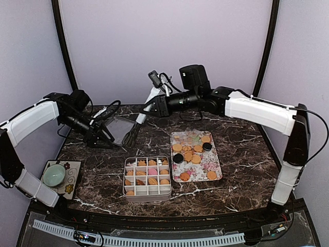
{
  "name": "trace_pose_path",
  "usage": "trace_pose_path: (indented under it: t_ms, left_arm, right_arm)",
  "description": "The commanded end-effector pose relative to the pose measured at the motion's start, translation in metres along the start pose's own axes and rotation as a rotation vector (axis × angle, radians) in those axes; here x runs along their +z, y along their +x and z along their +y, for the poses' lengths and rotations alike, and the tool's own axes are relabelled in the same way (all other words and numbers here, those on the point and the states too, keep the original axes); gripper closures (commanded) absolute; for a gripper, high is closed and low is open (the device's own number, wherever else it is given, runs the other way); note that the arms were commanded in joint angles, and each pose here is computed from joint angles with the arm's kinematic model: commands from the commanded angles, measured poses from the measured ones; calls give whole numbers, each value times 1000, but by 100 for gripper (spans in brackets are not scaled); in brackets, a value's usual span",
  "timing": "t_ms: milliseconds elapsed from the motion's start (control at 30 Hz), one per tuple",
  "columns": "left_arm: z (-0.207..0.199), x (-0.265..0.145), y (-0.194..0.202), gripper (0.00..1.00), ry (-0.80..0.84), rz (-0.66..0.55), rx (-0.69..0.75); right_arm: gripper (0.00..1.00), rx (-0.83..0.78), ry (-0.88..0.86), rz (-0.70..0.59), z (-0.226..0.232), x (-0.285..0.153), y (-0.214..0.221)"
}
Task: Pack the cookies
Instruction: Pick up the fake cookies from the plate.
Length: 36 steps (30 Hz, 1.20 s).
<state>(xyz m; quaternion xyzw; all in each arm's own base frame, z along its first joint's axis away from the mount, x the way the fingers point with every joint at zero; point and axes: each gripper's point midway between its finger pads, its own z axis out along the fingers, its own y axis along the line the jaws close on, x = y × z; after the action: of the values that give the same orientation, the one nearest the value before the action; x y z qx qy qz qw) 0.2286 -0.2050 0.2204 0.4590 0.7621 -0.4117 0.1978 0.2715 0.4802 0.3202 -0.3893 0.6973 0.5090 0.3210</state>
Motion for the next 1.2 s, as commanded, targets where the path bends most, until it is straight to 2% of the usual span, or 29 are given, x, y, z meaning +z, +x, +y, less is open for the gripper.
trace_pose_path:
  t_ms: [0,233,533,667,767,800,900,1167]
  left_arm:
    - [18,-17,0,24,-149,10,-22]
    - [60,-59,-5,15,-311,-82,-152]
    - [63,-58,4,16,-284,-78,-191]
    - [71,-60,5,14,-330,-70,-203]
    - [87,-68,10,2,-424,-45,-225]
    - [91,-70,11,1,-453,-40,-230]
    - [100,-75,16,1,-505,-21,-242]
    - [98,-71,20,1,-483,-22,-252]
  right_arm:
    - [73,-111,265,-66,-21,-46,-11]
    - [73,-105,551,-92,-50,-111,21]
    - [73,-53,771,-89,-84,-151,75]
    - [72,-34,821,-103,-92,-160,86]
    - [72,-24,862,-106,-99,-164,92]
    - [73,-20,872,-110,-101,-165,93]
    - [72,-13,884,-126,-104,-166,93]
    - [65,12,878,-143,-108,-164,95]
